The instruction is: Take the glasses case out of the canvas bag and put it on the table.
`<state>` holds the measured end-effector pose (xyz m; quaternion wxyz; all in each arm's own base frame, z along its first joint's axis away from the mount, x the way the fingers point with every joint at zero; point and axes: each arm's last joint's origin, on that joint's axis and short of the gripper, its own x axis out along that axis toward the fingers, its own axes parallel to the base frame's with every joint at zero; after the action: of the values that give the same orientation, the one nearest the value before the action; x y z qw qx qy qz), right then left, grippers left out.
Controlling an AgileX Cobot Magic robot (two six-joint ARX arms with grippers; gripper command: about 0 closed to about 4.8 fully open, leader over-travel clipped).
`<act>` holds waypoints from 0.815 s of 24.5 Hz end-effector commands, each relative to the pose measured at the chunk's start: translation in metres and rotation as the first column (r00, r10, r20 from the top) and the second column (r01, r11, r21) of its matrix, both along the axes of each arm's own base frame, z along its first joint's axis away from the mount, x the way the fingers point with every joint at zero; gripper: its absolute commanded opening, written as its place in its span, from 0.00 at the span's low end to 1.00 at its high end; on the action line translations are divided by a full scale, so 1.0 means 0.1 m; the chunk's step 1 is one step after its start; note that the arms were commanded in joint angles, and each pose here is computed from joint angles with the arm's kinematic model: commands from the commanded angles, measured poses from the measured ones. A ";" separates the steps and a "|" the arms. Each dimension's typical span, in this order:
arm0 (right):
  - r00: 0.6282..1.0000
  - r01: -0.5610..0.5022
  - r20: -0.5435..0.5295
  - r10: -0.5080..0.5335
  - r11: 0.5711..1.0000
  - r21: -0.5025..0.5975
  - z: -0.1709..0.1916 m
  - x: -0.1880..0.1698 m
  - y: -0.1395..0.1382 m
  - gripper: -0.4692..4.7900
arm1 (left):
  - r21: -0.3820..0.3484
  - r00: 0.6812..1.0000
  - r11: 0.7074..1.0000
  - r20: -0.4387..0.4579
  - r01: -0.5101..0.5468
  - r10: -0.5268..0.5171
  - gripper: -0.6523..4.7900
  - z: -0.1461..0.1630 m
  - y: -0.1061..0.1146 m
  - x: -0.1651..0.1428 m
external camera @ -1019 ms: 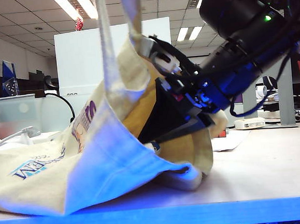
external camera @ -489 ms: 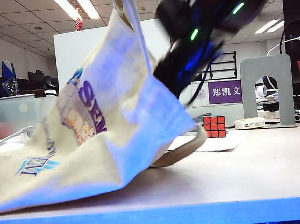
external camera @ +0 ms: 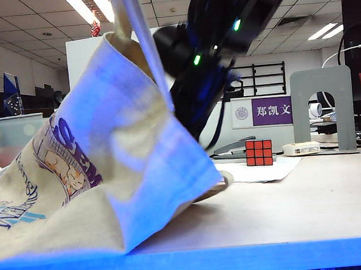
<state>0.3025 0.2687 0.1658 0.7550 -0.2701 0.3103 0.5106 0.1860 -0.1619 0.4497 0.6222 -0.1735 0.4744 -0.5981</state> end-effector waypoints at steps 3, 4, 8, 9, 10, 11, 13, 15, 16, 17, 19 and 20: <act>0.983 0.177 0.031 -0.178 0.983 0.041 0.76 0.03 -0.61 0.51 | 0.171 0.739 0.757 0.429 -0.630 0.519 0.11 -0.01 0.62 0.57; 0.981 0.194 0.005 -0.195 0.980 0.042 0.91 -0.04 -0.76 0.51 | 0.138 0.545 0.575 0.551 -0.806 0.632 0.11 -0.02 0.83 0.80; 0.988 0.122 -0.109 -0.108 0.983 0.137 1.27 -0.35 -0.93 0.51 | -0.025 0.257 0.311 0.505 -0.950 0.824 0.11 -0.53 1.04 1.65; 0.987 0.130 -0.110 -0.114 0.981 0.147 1.35 -0.42 -0.97 0.51 | 0.051 0.296 0.312 0.487 -0.949 0.821 0.11 -0.79 1.01 1.85; 0.986 0.155 -0.080 -0.145 0.979 0.130 1.43 -0.47 -1.02 0.51 | 0.171 0.349 0.305 0.470 -0.937 0.810 0.11 -1.07 0.99 1.98; 0.976 0.219 -0.023 -0.218 0.971 0.100 1.53 -0.52 -1.12 0.52 | 0.310 0.387 0.264 0.458 -0.913 0.800 0.11 -1.35 0.99 2.06; 0.951 0.298 0.040 -0.307 0.943 0.147 1.76 -0.59 -1.43 0.52 | 0.500 0.425 0.137 0.525 -0.855 0.737 0.11 -1.70 1.09 2.12; 0.875 0.460 0.091 -0.475 0.876 0.147 1.86 -0.54 -1.82 0.51 | 0.544 0.382 0.033 0.543 -0.838 0.748 0.11 -1.77 1.25 2.11; 0.824 0.548 0.076 -0.561 0.824 0.142 1.83 -0.46 -2.01 0.51 | 0.541 0.361 0.033 0.512 -0.840 0.779 0.11 -1.74 1.29 2.08; 0.799 0.585 0.061 -0.598 0.798 0.146 1.81 -0.41 -2.09 0.51 | 0.537 0.361 0.048 0.495 -0.842 0.790 0.11 -1.71 1.30 2.06; 0.724 0.680 0.023 -0.689 0.719 0.145 1.71 -0.23 -2.32 0.51 | 0.506 0.382 0.105 0.485 -0.856 0.787 0.11 -1.58 1.27 2.01; 0.686 0.720 0.015 -0.727 0.682 0.128 1.61 -0.10 -2.40 0.51 | 0.477 0.399 0.144 0.491 -0.867 0.774 0.11 -1.47 1.24 1.95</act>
<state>0.2830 0.0321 0.3278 0.9097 -0.1087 0.3517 0.1922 0.3853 -0.0345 0.2913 0.8783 -0.1280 0.4546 0.0741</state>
